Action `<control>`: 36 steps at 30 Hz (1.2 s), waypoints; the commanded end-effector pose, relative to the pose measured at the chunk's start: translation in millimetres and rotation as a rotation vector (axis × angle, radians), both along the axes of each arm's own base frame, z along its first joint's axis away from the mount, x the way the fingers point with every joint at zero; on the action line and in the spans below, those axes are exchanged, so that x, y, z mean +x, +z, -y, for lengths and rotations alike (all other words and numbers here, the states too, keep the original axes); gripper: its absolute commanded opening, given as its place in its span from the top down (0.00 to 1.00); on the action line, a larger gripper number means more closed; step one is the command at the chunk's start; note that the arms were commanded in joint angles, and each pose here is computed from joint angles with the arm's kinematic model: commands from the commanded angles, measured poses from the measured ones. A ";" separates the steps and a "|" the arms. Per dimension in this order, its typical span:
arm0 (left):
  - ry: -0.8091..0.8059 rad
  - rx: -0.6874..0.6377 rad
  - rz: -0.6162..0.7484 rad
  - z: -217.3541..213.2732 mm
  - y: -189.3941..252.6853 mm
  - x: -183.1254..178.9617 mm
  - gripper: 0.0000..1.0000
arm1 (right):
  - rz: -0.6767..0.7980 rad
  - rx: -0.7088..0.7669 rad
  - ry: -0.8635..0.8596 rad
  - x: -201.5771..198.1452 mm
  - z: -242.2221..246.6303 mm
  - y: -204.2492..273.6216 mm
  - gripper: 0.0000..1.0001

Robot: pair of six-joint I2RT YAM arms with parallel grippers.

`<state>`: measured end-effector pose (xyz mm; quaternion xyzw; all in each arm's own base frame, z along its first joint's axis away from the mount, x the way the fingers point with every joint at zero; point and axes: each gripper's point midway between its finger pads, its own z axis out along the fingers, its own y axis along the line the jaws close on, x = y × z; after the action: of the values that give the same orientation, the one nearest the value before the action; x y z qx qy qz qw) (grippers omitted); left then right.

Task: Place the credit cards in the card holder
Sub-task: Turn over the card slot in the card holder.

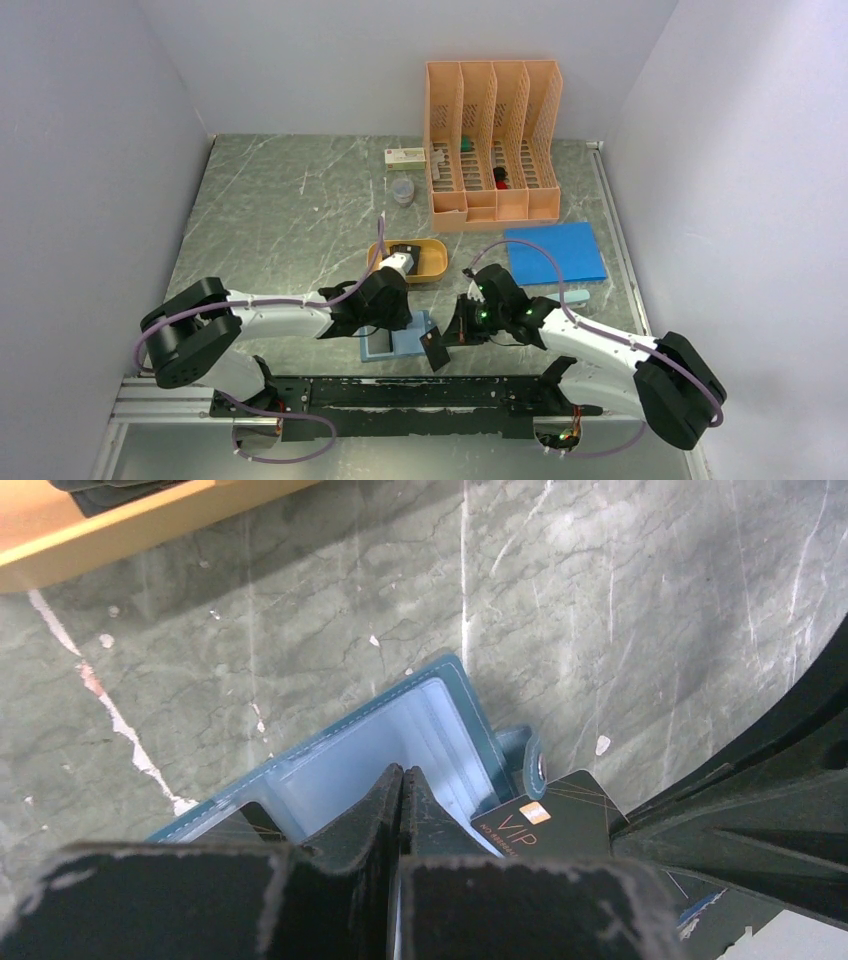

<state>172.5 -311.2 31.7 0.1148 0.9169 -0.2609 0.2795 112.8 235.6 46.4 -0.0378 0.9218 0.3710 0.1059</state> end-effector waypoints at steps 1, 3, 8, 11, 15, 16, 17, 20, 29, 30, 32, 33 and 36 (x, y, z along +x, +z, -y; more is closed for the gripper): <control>0.049 0.003 0.037 -9.0 14.3 7.5 0.95 | -0.013 -0.002 0.010 -3.1 -0.3 -6.1 1.00; 0.059 0.029 0.041 -15.6 16.3 7.6 0.95 | -0.017 -0.005 0.010 -3.1 -0.4 -7.6 1.00; 0.066 0.080 0.049 -24.3 16.3 8.9 0.94 | -0.021 -0.002 0.016 -2.5 -2.9 -8.8 1.00; 0.055 0.081 0.042 -25.1 12.8 6.3 0.92 | -0.023 0.001 0.020 -1.0 -5.2 -9.1 1.00; 0.035 0.065 0.033 -21.4 13.1 3.1 0.79 | -0.025 0.010 0.027 0.7 -9.6 -7.9 1.00; 0.033 0.062 0.031 -20.8 13.6 2.4 0.75 | -0.025 0.013 0.029 1.3 -10.5 -7.3 1.00; 0.030 0.062 0.028 -20.9 13.4 2.0 0.72 | -0.024 0.013 0.029 2.4 -11.6 -6.9 1.00; 0.025 0.061 0.023 -20.5 12.9 0.7 0.65 | -0.026 0.012 0.039 2.4 -14.1 -7.2 1.00; 0.050 0.158 0.004 -33.4 -3.0 1.6 0.70 | -0.029 0.021 0.057 3.5 -22.1 -7.7 1.00; 0.055 0.172 0.001 -34.9 -5.4 2.2 0.74 | -0.028 0.022 0.059 3.8 -23.1 -7.1 1.00; 0.062 0.197 -0.005 -38.0 -10.4 2.5 0.81 | -0.027 0.022 0.060 4.6 -23.8 -6.8 1.00; 0.065 0.207 -0.008 -39.5 -12.8 2.3 0.83 | -0.025 0.022 0.063 4.3 -24.3 -6.5 1.00; 0.076 0.233 -0.012 -44.5 -18.2 2.1 0.88 | -0.023 0.020 0.066 5.0 -24.7 -5.8 1.00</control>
<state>172.0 -278.3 22.0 0.1124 0.9389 -0.1791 0.2717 114.0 256.1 37.7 -0.0564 0.9182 0.3845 0.0767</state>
